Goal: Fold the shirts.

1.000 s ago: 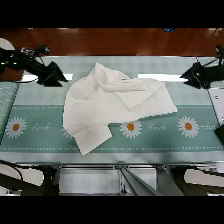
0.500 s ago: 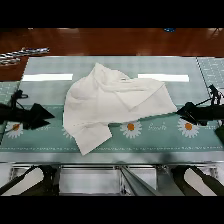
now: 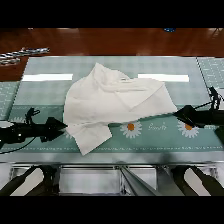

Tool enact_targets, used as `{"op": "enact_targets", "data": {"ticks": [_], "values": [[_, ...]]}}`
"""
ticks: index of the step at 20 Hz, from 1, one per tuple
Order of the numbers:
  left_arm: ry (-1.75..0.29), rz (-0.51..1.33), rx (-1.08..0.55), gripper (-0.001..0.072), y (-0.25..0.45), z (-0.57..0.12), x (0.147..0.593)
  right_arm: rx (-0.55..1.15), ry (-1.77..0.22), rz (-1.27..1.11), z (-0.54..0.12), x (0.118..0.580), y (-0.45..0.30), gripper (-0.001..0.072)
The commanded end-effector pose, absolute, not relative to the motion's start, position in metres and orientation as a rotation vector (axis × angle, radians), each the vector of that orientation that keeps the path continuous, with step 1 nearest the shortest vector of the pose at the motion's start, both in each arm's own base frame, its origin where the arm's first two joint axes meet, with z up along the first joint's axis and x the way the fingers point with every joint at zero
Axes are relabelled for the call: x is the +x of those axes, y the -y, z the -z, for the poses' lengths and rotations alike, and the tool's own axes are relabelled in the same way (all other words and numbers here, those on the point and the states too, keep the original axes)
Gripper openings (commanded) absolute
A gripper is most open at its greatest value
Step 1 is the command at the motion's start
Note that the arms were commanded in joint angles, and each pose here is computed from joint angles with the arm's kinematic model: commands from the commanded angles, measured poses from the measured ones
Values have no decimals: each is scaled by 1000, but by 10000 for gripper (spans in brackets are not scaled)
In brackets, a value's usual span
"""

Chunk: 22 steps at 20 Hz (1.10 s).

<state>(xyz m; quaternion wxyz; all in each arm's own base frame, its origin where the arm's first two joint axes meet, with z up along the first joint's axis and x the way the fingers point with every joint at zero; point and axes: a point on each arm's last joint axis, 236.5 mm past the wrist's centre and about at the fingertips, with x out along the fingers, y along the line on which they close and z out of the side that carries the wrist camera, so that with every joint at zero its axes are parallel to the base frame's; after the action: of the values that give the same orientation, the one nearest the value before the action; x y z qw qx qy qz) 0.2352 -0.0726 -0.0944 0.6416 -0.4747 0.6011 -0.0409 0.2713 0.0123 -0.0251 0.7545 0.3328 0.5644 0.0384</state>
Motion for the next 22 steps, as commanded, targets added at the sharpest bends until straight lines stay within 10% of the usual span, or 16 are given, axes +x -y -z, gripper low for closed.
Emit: {"op": "enact_targets", "data": {"ticks": [1,3,5,9,16,22], "values": [[-1244,52,-1106,507,84,96,267,743,-1227,-93,23,271,-16,416],[-1242,33,-1081,445,91,104,272,745,-1226,-94,23,272,-16,416],[-1268,54,-1061,21,97,107,270,756,-1213,-11,28,270,8,416],[-1281,127,-1028,18,105,99,270,910,-1150,302,44,248,93,416],[-1295,141,-1032,18,108,98,266,1253,-1100,76,63,297,57,410],[-1303,146,-1038,18,110,97,265,1178,-1235,2,100,339,19,410]]}}
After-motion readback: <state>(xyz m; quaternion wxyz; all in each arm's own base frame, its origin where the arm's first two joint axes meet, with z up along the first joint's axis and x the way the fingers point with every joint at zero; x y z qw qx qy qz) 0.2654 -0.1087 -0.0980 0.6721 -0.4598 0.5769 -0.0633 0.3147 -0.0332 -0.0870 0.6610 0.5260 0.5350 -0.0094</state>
